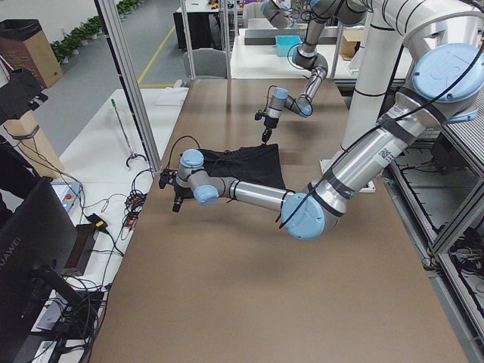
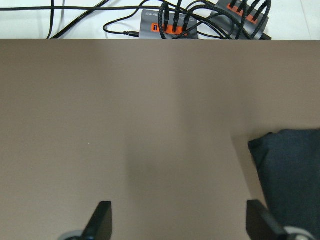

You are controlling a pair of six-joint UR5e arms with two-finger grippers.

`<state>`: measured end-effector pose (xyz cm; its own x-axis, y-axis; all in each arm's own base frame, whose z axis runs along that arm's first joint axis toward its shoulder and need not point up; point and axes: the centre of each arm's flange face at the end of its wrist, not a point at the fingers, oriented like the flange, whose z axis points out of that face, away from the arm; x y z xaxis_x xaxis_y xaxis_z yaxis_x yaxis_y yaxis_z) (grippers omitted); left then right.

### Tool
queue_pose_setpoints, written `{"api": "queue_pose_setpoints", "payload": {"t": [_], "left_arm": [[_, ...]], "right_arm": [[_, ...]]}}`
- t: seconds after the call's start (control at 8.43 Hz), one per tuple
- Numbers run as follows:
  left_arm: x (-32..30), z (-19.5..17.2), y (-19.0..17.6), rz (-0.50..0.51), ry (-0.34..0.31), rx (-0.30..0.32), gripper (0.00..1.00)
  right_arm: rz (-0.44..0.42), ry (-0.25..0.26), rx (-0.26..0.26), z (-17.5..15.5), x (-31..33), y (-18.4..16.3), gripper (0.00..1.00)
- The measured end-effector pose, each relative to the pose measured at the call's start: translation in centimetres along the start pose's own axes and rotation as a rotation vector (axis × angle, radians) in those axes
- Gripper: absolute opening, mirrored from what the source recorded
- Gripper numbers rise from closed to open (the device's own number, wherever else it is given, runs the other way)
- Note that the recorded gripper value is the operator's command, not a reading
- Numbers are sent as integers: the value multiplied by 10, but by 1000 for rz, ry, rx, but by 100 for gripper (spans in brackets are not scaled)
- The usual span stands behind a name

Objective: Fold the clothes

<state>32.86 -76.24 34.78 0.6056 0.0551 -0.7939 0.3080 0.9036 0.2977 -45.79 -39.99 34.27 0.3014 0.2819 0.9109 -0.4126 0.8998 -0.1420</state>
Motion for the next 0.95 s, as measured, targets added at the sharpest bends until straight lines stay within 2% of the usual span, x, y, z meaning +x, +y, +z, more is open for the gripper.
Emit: {"api": "queue_pose_setpoints", "payload": {"t": [0.12, 0.24, 0.47, 0.59, 0.83, 0.95], "left_arm": [[4, 0, 2, -5, 4, -1, 94], [6, 1, 3, -8, 7, -2, 94], [10, 3, 6, -8, 10, -5, 94], [10, 3, 7, -9, 11, -6, 94], [12, 3, 7, -12, 12, -6, 94], [13, 4, 8, -12, 13, -8, 94]], "right_arm": [[-1, 2, -5, -4, 6, 5, 52], [-2, 6, -2, -6, 10, 6, 94], [-20, 21, 23, -5, 15, 6, 94], [-60, 43, 27, -2, 12, 5, 94], [-197, 76, 48, -4, -16, -11, 93], [-252, 92, 52, -5, -39, -15, 88]]}}
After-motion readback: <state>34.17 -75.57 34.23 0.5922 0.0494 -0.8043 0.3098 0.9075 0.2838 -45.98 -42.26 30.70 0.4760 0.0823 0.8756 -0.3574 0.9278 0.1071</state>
